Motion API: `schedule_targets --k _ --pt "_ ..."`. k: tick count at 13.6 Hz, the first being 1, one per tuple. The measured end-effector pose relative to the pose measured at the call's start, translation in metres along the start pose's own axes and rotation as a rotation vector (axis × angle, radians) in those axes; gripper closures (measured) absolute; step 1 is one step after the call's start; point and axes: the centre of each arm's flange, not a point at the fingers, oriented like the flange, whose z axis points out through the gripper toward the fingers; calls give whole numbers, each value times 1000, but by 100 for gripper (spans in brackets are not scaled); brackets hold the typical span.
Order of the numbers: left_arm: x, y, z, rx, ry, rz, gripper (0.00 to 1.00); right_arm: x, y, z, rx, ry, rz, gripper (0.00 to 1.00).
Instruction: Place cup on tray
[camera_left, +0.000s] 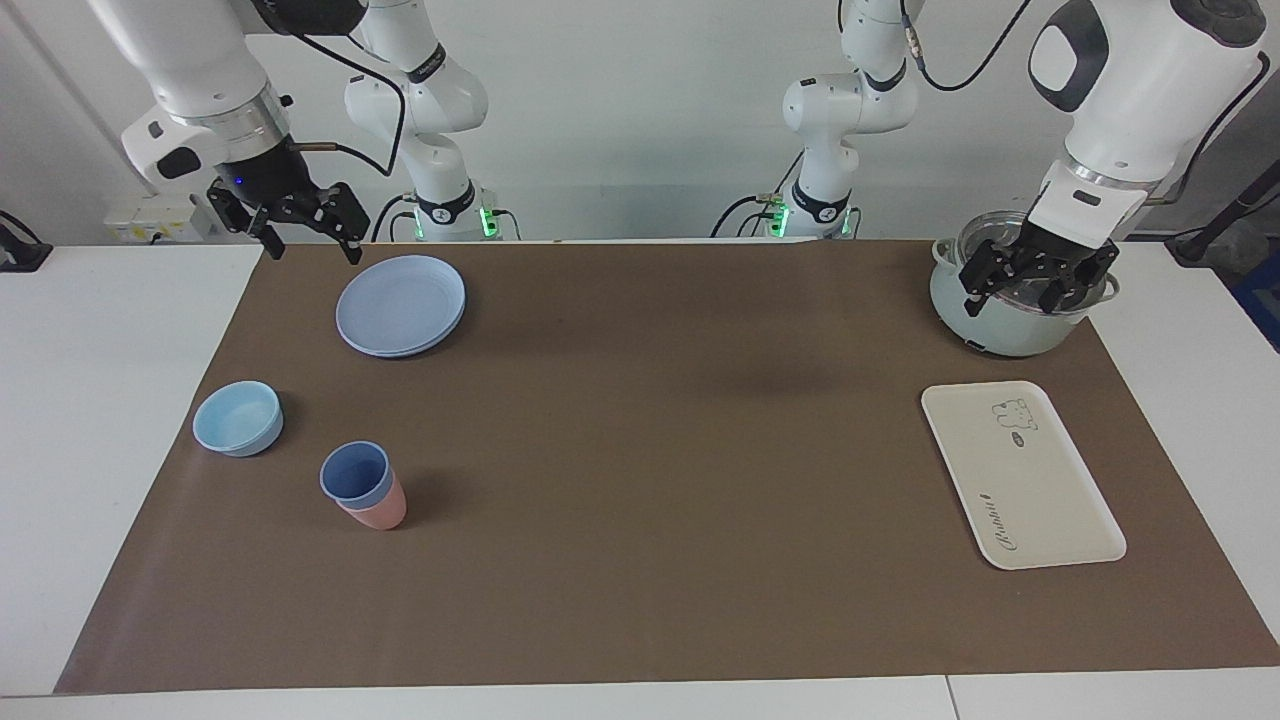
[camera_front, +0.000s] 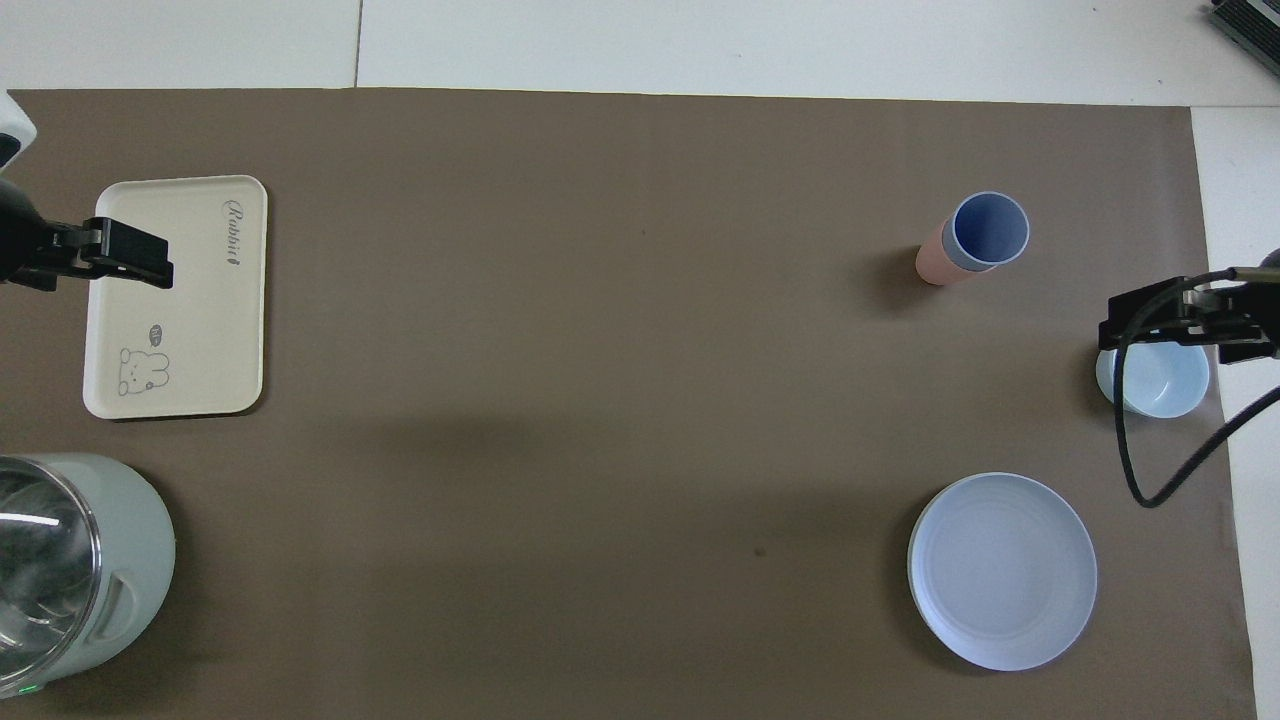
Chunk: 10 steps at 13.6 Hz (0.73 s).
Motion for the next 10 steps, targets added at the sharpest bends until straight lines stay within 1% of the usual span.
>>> schedule_targets --k 2,7,8,10 --pt "-2 1 0 0 -10 1 0 0 0 0 0 0 0 0" --pt "-2 1 -1 0 -8 2 0 0 -1 7 -1 -10 -12 0" --pt "-2 1 -1 0 -7 2 0 3 -1 10 3 2 -45 0" --pt "-2 1 -1 0 -7 1 0 12 5 20 8 68 -178 0"
